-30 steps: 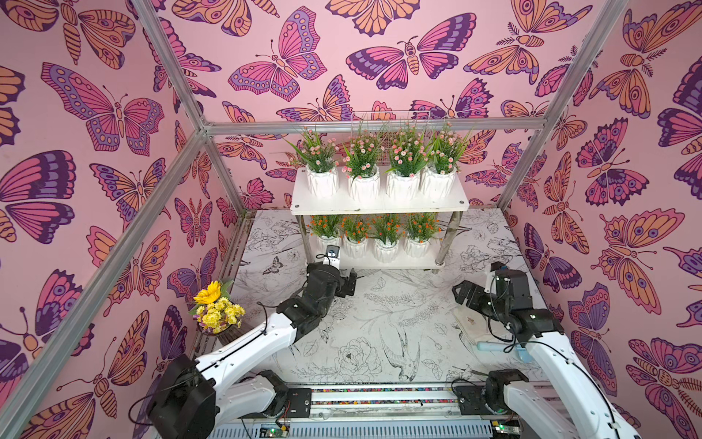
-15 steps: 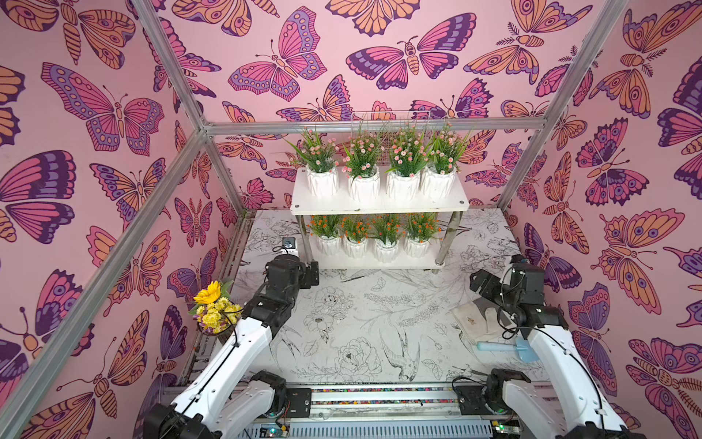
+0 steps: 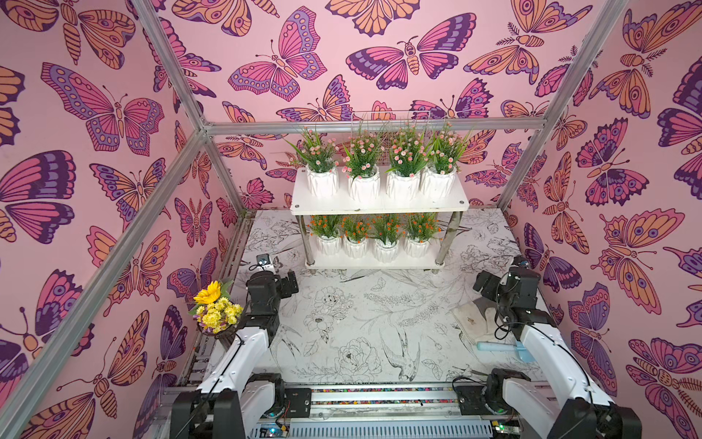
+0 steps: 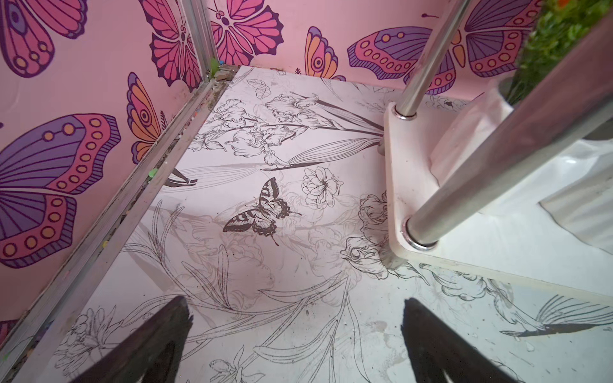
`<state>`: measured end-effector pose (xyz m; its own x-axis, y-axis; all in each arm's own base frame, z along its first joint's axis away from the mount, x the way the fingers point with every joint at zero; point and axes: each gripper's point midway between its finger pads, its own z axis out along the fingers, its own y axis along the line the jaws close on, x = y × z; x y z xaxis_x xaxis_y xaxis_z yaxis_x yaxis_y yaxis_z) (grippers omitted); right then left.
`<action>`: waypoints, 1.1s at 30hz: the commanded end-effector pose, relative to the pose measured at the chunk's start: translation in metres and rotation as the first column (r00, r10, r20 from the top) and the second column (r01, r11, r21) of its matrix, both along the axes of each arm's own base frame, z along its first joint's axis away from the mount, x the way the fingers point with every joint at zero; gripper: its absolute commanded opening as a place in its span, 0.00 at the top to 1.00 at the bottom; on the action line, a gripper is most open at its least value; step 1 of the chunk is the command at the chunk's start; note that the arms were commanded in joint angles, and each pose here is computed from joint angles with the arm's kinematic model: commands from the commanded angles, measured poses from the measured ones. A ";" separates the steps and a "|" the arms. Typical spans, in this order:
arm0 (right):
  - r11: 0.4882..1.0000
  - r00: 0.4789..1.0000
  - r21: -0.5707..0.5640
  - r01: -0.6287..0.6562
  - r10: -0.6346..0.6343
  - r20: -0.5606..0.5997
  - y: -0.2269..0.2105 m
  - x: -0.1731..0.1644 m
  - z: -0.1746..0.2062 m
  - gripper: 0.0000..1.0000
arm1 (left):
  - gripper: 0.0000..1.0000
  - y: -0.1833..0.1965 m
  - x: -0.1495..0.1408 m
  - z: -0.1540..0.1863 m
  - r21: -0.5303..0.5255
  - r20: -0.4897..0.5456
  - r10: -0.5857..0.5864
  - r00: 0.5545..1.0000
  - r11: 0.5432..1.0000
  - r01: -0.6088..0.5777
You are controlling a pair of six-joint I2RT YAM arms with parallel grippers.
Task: Place the baby's breath potted plants on the rack by color
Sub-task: Reset both arms
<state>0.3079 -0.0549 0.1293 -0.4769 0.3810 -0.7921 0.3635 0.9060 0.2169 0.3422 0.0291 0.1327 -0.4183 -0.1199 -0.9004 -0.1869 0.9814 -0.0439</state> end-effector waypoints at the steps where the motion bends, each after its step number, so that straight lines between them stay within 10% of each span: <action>1: 0.995 0.995 -0.101 0.002 0.008 0.098 -0.009 0.002 0.012 0.01 | 0.00 0.005 0.015 0.018 0.023 0.146 0.007 0.989 1.000 -0.010; 33: 0.975 0.937 -0.138 -0.176 0.209 0.279 0.017 0.063 -0.005 0.01 | 0.00 -0.023 0.040 -0.046 0.079 0.100 -0.188 0.977 0.980 0.181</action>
<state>0.3518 -0.0472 0.0912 -0.3686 0.2505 -0.8952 0.2081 0.9608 0.1832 0.3763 0.0113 0.0831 -0.3472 -0.0107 -0.9377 -0.0415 0.9991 0.0040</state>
